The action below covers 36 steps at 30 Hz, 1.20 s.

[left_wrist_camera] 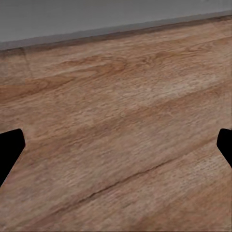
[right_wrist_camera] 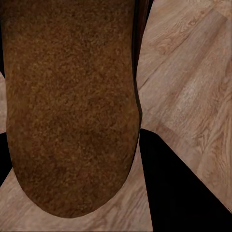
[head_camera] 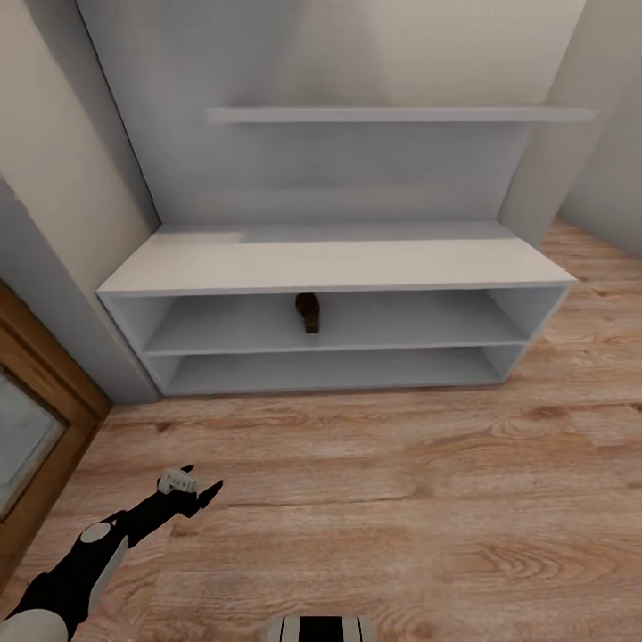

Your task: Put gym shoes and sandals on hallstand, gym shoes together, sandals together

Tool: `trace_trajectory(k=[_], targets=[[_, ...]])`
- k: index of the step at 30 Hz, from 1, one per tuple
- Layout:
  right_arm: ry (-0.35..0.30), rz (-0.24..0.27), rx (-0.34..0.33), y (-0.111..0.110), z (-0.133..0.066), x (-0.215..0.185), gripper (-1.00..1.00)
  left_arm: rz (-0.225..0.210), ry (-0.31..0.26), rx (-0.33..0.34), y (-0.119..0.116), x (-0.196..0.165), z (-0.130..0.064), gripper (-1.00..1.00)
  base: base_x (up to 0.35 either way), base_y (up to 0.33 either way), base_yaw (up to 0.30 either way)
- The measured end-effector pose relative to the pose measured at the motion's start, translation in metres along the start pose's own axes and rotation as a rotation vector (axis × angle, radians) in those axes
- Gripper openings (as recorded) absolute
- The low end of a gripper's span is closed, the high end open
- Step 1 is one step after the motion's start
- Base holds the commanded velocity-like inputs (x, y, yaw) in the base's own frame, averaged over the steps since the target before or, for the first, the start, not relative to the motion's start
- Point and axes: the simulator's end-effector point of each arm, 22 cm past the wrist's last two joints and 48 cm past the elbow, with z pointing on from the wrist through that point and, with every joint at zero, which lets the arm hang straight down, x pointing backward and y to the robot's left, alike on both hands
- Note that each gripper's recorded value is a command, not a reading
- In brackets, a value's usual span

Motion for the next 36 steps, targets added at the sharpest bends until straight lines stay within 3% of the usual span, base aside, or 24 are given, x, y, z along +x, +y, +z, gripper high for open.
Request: trace_trajectory(k=[13, 29, 36], targets=[[0.000, 0.000, 0.000, -0.0001, 0.0000, 0.0000, -1.00, -0.007, -0.015, -0.015, 0.0055, -0.0053, -0.0013, 1.00, -0.007, 0.304, 0.186], [-0.002, 0.001, 0.001, -0.0005, -0.0002, -0.0009, -1.00, -0.005, -0.019, -0.020, 0.0065, -0.0072, -0.0011, 1.00, 0.000, 0.082, 0.003], [-0.004, 0.004, 0.001, -0.0008, -0.0004, -0.0015, -1.00, -0.002, -0.023, -0.018, 0.0060, -0.0092, -0.0014, 1.00, -0.132, 0.235, -0.177]])
